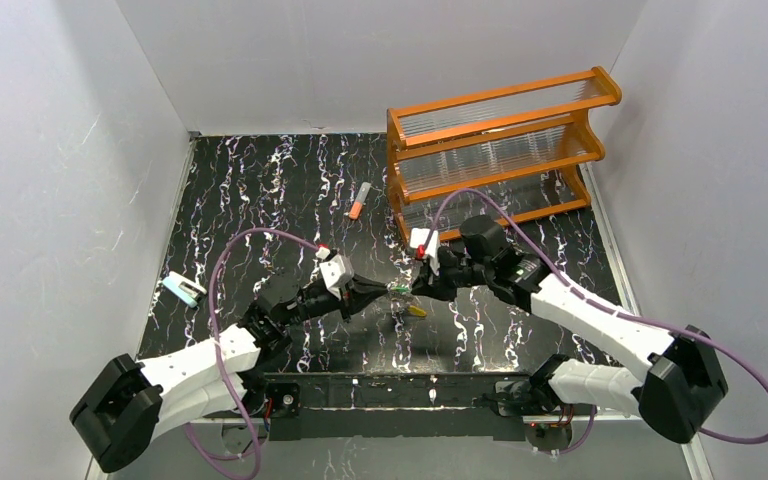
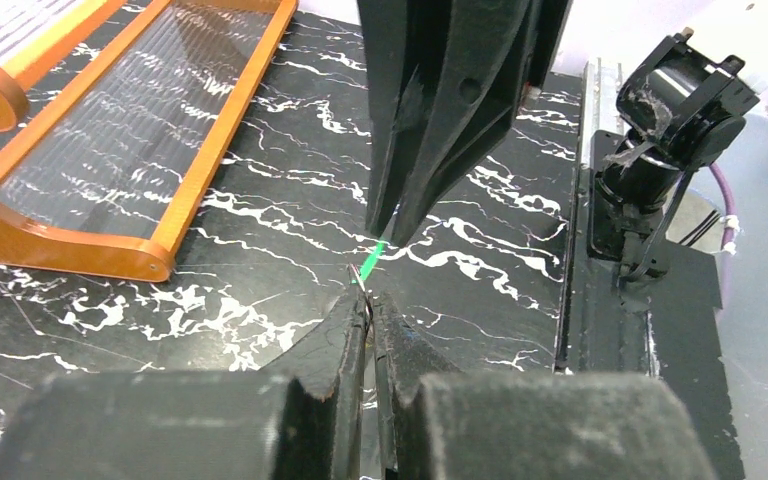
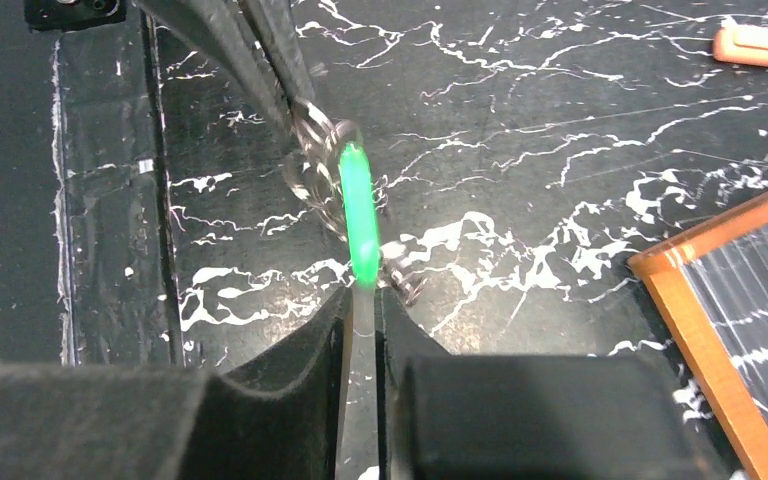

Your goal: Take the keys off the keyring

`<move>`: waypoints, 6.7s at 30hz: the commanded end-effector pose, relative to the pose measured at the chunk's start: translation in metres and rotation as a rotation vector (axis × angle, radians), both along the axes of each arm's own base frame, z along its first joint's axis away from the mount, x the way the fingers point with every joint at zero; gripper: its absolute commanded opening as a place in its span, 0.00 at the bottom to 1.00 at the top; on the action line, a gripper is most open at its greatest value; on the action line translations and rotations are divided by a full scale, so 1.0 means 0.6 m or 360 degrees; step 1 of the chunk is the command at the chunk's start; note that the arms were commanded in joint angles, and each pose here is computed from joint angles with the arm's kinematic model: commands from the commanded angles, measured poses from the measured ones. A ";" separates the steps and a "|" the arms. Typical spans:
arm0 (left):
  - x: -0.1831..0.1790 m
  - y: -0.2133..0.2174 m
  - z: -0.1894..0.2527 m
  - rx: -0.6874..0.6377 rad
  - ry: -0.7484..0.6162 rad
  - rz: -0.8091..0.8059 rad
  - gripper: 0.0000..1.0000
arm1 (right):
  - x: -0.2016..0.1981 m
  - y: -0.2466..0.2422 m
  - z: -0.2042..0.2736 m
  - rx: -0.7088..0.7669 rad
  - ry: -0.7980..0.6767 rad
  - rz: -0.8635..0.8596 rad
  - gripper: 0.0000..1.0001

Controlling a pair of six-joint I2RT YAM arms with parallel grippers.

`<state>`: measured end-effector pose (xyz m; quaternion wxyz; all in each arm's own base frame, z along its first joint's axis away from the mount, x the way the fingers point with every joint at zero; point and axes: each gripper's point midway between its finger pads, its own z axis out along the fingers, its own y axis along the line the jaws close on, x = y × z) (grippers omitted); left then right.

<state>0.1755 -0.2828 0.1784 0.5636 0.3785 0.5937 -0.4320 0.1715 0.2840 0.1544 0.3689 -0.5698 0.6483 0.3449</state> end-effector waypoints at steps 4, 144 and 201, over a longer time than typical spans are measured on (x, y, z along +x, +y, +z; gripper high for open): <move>0.005 0.001 0.049 0.0016 -0.0193 -0.0103 0.00 | -0.001 -0.007 0.050 0.0223 -0.0183 -0.0036 0.30; 0.079 -0.024 -0.061 0.0276 -0.0040 0.0870 0.19 | 0.046 0.043 0.072 -0.0733 0.0745 -0.0706 0.01; -0.003 -0.037 -0.005 0.0131 -0.0136 -0.0281 0.41 | -0.018 0.027 0.013 -0.0888 0.0716 0.0060 0.01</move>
